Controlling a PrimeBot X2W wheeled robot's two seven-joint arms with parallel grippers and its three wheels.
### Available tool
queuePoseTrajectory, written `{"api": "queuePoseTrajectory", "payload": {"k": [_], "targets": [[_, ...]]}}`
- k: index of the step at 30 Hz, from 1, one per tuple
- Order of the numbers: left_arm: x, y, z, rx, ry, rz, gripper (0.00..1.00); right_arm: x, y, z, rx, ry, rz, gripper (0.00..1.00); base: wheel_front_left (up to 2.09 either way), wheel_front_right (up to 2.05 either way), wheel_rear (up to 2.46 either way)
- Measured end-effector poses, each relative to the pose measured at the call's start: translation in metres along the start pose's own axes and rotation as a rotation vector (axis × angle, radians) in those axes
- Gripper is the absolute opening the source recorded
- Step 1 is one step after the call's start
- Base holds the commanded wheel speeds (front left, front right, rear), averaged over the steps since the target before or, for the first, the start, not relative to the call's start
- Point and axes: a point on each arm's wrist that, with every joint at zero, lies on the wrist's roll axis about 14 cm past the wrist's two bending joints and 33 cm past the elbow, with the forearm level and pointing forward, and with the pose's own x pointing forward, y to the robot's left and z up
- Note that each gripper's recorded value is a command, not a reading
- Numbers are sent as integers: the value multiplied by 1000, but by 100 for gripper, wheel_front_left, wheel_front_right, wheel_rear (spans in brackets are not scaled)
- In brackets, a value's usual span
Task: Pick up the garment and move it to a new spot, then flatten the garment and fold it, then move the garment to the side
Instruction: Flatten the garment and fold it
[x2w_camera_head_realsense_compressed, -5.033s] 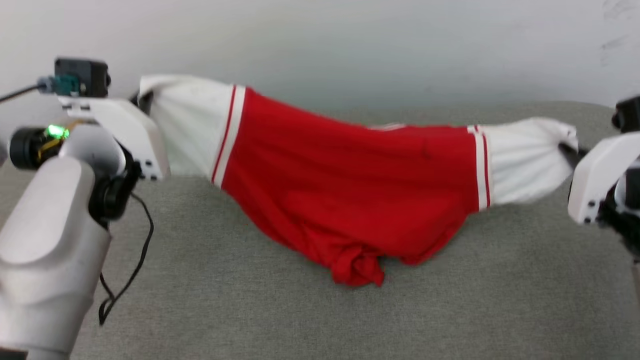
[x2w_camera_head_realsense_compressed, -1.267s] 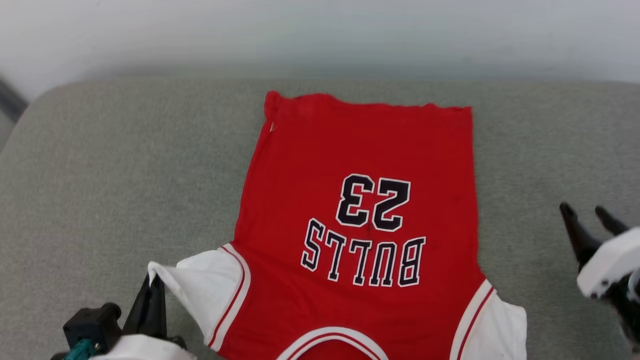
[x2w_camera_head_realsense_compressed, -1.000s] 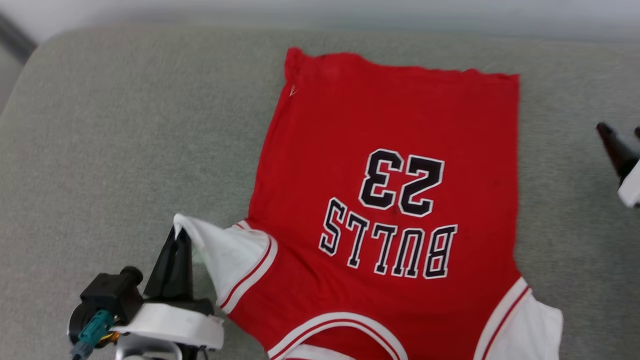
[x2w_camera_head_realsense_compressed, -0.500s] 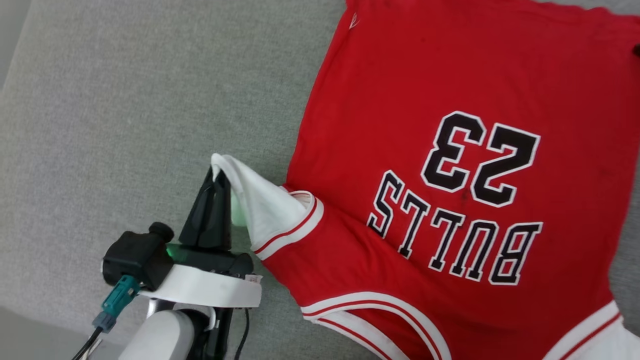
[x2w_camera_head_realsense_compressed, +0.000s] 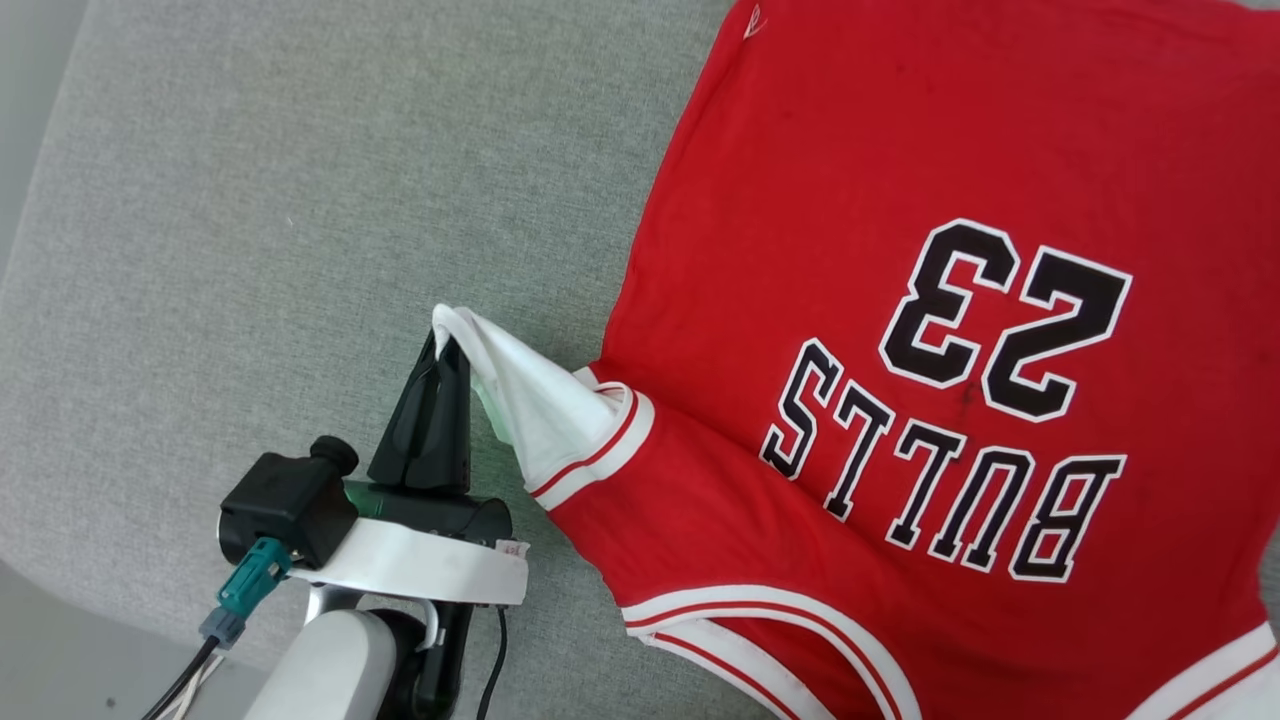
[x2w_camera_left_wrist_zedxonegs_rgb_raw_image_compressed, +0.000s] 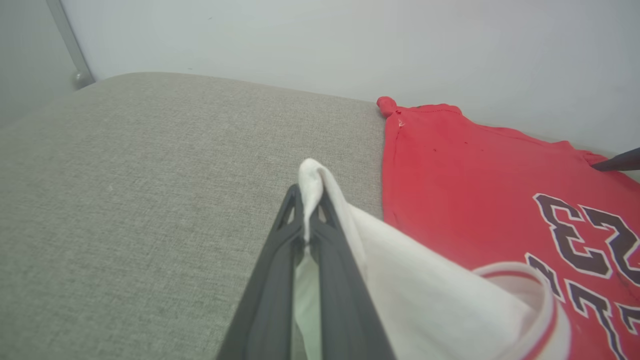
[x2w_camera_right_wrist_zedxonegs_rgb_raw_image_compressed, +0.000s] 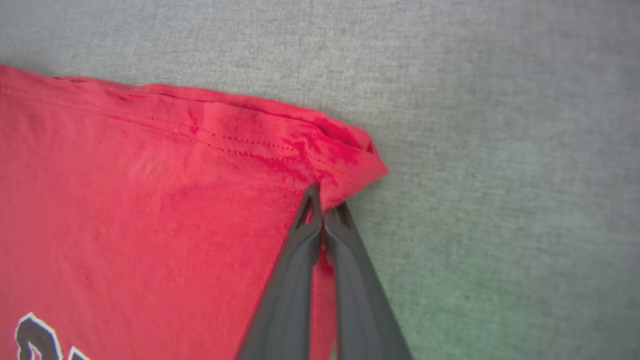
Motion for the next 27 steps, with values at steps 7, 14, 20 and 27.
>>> {"api": "queuePoseTrajectory", "payload": {"k": [7, 14, 20, 27], "targets": [[-16, 16, 0, -2, 8, 40, 0, -48, -8, 26, -112, -138, -80, 0, 0, 0, 0], [-39, 27, 6, -3, 10, 56, 0, -147, -39, 2, -163, -213, -174, 0, 0, 0, 0], [-46, 19, 12, -7, 15, 25, 0, -207, -80, -99, -95, -164, -242, 0, 0, 0, 0], [-45, 2, 13, -5, 33, -27, 0, -212, -82, -252, 85, 51, -203, 0, 0, 0, 0]]}}
